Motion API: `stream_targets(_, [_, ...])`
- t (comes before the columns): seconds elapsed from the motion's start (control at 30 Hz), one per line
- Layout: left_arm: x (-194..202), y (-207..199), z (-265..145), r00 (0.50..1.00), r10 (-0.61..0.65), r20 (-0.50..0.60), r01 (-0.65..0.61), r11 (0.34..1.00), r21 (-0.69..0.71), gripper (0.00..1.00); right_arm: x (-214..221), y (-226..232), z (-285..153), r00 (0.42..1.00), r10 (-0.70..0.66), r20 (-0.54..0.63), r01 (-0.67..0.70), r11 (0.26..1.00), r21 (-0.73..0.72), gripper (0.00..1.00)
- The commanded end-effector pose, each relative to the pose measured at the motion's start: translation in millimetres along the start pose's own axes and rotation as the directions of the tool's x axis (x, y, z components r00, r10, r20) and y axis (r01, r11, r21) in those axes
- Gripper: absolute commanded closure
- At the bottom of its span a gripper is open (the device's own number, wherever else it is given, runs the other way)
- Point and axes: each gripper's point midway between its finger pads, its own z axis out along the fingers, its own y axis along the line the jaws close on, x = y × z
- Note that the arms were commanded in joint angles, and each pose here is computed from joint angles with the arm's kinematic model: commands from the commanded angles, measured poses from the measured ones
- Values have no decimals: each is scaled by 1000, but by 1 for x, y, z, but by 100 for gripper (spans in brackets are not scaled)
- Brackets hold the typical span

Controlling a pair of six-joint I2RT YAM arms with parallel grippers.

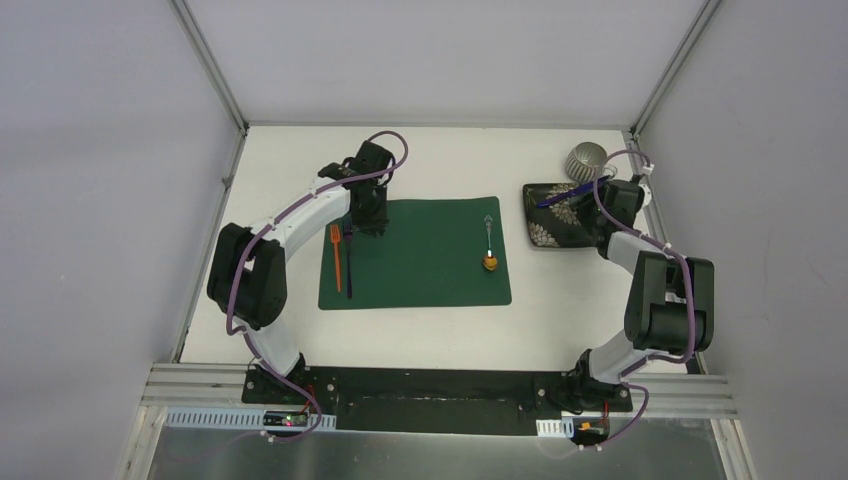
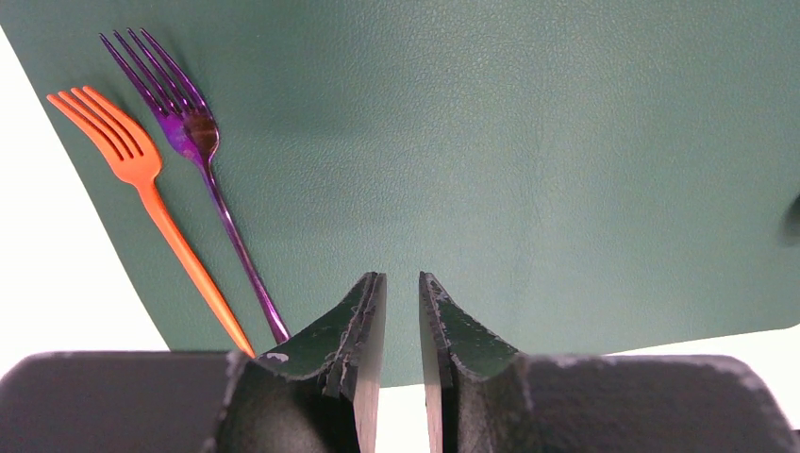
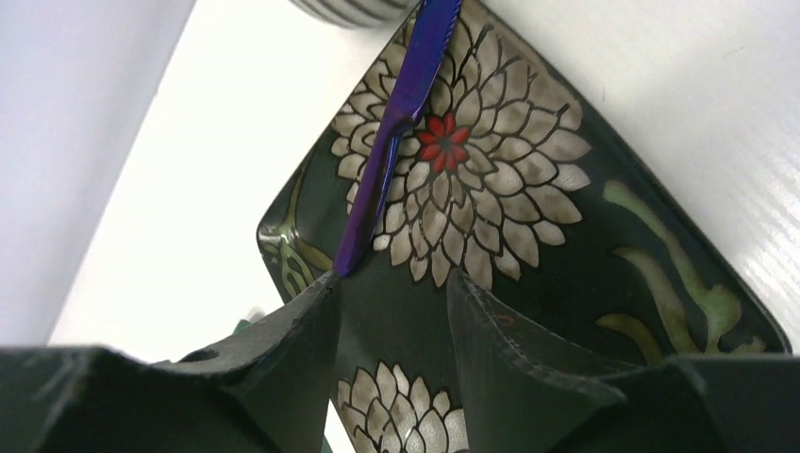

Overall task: Set the dinner table for one person
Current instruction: Pick up the spoon from the napkin.

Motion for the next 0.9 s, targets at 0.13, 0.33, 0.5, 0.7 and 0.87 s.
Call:
stream_targets(0.13, [-13, -8, -15, 998, -4, 67, 2, 1000, 27, 79, 8, 61, 1, 996, -41, -77, 23, 976, -216, 54])
stream_targets(0.33, [-11, -10, -9, 999, -9, 51, 8, 1000, 30, 79, 71, 90, -7, 902, -291, -320, 212, 942, -260, 55])
stream_targets(0.5, [-11, -9, -8, 999, -6, 50, 5, 1000, 25, 80, 121, 100, -32, 771, -489, -407, 397, 870, -294, 56])
stream_targets(0.7, [-10, -9, -7, 999, -6, 47, 5, 1000, 25, 80, 163, 89, -59, 676, -572, -465, 497, 820, -285, 59])
stream_targets(0.87, [-11, -9, -6, 999, -7, 47, 6, 1000, 25, 80, 180, 73, -69, 646, -574, -503, 511, 815, -274, 58])
